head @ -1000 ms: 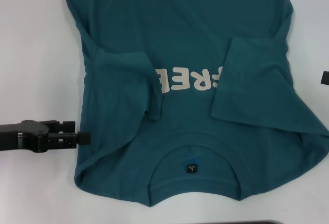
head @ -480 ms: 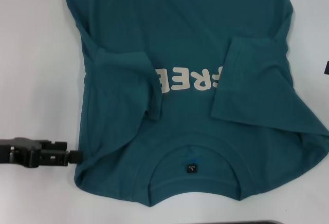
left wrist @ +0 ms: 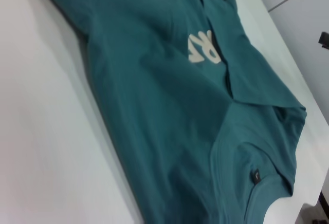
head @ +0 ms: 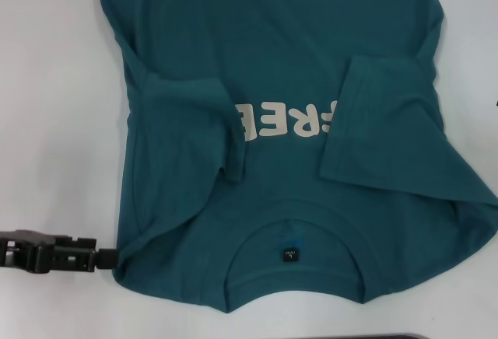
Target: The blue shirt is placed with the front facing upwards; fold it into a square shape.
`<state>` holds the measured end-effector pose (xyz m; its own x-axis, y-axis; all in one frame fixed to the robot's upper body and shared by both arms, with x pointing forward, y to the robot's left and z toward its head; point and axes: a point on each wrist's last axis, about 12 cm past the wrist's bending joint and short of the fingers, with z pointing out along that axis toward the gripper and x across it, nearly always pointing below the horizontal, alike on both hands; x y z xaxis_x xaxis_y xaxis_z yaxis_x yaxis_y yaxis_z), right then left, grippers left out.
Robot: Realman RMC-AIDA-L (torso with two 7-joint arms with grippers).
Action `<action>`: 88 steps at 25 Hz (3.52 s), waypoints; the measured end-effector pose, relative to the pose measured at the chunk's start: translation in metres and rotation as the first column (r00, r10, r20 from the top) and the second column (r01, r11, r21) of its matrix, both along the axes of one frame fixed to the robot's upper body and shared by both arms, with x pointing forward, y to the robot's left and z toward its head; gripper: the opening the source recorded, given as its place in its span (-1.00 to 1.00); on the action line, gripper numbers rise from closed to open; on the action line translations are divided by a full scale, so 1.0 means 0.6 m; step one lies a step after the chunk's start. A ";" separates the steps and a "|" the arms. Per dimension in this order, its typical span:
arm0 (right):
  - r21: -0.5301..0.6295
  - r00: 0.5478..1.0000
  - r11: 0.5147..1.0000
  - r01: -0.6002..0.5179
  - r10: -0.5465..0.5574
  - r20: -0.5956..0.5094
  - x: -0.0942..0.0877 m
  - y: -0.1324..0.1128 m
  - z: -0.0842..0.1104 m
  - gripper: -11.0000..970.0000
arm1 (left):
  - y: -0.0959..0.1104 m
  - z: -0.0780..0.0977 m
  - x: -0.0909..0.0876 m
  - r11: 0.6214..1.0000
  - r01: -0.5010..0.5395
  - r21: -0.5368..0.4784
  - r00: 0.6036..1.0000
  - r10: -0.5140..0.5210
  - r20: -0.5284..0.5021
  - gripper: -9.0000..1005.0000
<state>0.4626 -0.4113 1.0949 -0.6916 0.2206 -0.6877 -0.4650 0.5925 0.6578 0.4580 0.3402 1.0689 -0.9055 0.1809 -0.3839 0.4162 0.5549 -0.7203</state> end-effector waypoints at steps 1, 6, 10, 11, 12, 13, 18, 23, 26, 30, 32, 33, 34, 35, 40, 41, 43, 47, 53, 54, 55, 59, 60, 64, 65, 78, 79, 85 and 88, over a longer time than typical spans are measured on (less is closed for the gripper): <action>0.000 1.000 1.000 0.001 -0.001 0.000 0.000 0.000 0.000 0.89 | 0.000 -0.001 -0.001 1.000 -0.001 0.003 1.000 0.001 -0.007 0.74; 0.008 1.000 1.000 0.011 -0.011 -0.004 -0.001 -0.002 0.001 0.89 | 0.000 -0.006 -0.004 1.000 -0.010 0.018 0.999 0.011 -0.045 0.74; 0.006 1.000 1.000 0.013 -0.013 -0.003 0.000 -0.004 0.002 0.89 | -0.005 -0.008 -0.001 1.000 -0.011 0.026 0.997 0.013 -0.072 0.74; 0.005 1.000 1.000 0.012 -0.012 -0.002 0.000 -0.004 0.003 0.89 | -0.006 -0.008 -0.001 1.000 -0.009 0.029 0.997 0.012 -0.077 0.74; 0.005 1.000 1.000 0.011 -0.011 -0.001 0.001 -0.005 0.004 0.89 | -0.009 -0.009 0.000 1.000 -0.006 0.031 0.997 0.008 -0.083 0.74; 0.004 1.000 1.000 0.011 -0.011 -0.001 0.001 -0.005 0.004 0.89 | -0.012 -0.010 0.001 0.999 0.000 0.035 0.996 0.003 -0.089 0.74; 0.002 1.000 1.000 0.009 -0.009 0.003 0.004 -0.006 0.006 0.89 | -0.025 -0.013 0.007 0.999 0.018 0.046 0.995 -0.013 -0.100 0.74; 0.000 1.000 1.000 0.008 -0.008 0.005 0.005 -0.006 0.008 0.89 | -0.036 -0.014 0.012 0.999 0.033 0.040 0.995 -0.029 -0.100 0.74; -0.002 1.000 1.000 0.009 -0.009 0.006 0.006 -0.008 0.009 0.89 | -0.041 -0.013 0.015 0.998 0.041 0.036 0.994 -0.037 -0.103 0.74; -0.002 1.000 1.000 0.010 -0.010 0.005 0.006 -0.008 0.009 0.89 | -0.045 -0.011 0.020 0.998 0.047 0.035 0.994 -0.043 -0.099 0.74; -0.002 1.000 1.000 0.010 -0.010 0.005 0.006 -0.008 0.009 0.89 | -0.047 -0.008 0.024 0.998 0.054 0.033 0.994 -0.051 -0.095 0.74; -0.002 1.000 1.000 0.010 -0.010 0.005 0.006 -0.008 0.009 0.89 | -0.049 -0.007 0.025 0.998 0.058 0.032 0.994 -0.055 -0.094 0.74; -0.002 1.000 1.000 0.010 -0.010 0.005 0.006 -0.008 0.009 0.89 | -0.050 -0.006 0.027 0.998 0.062 0.030 0.994 -0.059 -0.093 0.74; -0.002 1.000 1.000 0.010 -0.010 0.005 0.006 -0.008 0.009 0.89 | -0.052 -0.005 0.029 0.997 0.067 0.027 0.994 -0.065 -0.091 0.74; -0.001 1.000 1.000 0.010 -0.010 0.005 0.006 -0.008 0.009 0.89 | -0.059 0.000 0.036 0.996 0.082 0.026 0.993 -0.079 -0.089 0.74; -0.001 1.000 1.000 0.010 -0.010 0.005 0.006 -0.008 0.009 0.89 | -0.059 0.001 0.038 0.996 0.083 0.030 0.993 -0.080 -0.092 0.74; -0.001 1.000 1.000 0.010 -0.010 0.005 0.006 -0.008 0.009 0.89 | -0.058 0.003 0.041 0.995 0.086 0.045 0.991 -0.081 -0.102 0.74; -0.002 1.000 1.000 0.009 -0.009 0.007 0.008 -0.007 0.009 0.89 | -0.058 0.009 0.049 0.995 0.085 0.059 0.991 -0.078 -0.109 0.74; -0.001 1.000 1.000 0.008 -0.008 0.007 0.009 -0.007 0.010 0.89 | -0.061 0.010 0.053 0.995 0.069 0.067 0.990 -0.060 -0.129 0.74; -0.001 1.000 1.000 0.008 -0.008 0.007 0.009 -0.007 0.010 0.89 | -0.060 0.009 0.053 0.995 0.069 0.073 0.989 -0.059 -0.133 0.74; -0.002 1.000 1.000 0.009 -0.009 0.007 0.009 -0.007 0.010 0.89 | -0.059 0.009 0.053 0.995 0.070 0.075 0.989 -0.059 -0.135 0.74; -0.003 1.000 1.000 0.011 -0.011 0.006 0.009 -0.008 0.010 0.89 | -0.052 0.009 0.050 0.994 0.065 0.085 0.989 -0.052 -0.142 0.74; -0.003 1.000 1.000 0.011 -0.011 0.006 0.009 -0.008 0.010 0.89 | -0.050 0.009 0.050 0.994 0.062 0.088 0.989 -0.049 -0.142 0.74; -0.003 1.000 1.000 0.009 -0.009 0.007 0.010 -0.008 0.011 0.89 | -0.040 0.011 0.049 0.994 0.045 0.098 0.987 -0.030 -0.157 0.74; -0.003 1.000 1.000 0.009 -0.009 0.007 0.010 -0.007 0.011 0.89 | -0.039 0.011 0.049 0.994 0.042 0.100 0.986 -0.025 -0.164 0.74; -0.001 1.000 1.000 0.007 -0.007 0.009 0.010 -0.007 0.011 0.89 | -0.057 0.002 0.045 0.991 0.075 0.109 0.975 -0.050 -0.216 0.74; -0.001 1.000 1.000 0.007 -0.007 0.009 0.010 -0.007 0.012 0.89 | -0.060 0.002 0.045 0.991 0.080 0.108 0.975 -0.056 -0.216 0.74; -0.002 1.000 1.000 0.007 -0.007 0.009 0.010 -0.008 0.012 0.89 | -0.075 0.003 0.050 0.988 0.114 0.108 0.973 -0.088 -0.215 0.74; -0.003 1.000 1.000 0.008 -0.008 0.009 0.010 -0.008 0.012 0.89 | -0.082 0.006 0.056 0.986 0.130 0.108 0.972 -0.105 -0.212 0.74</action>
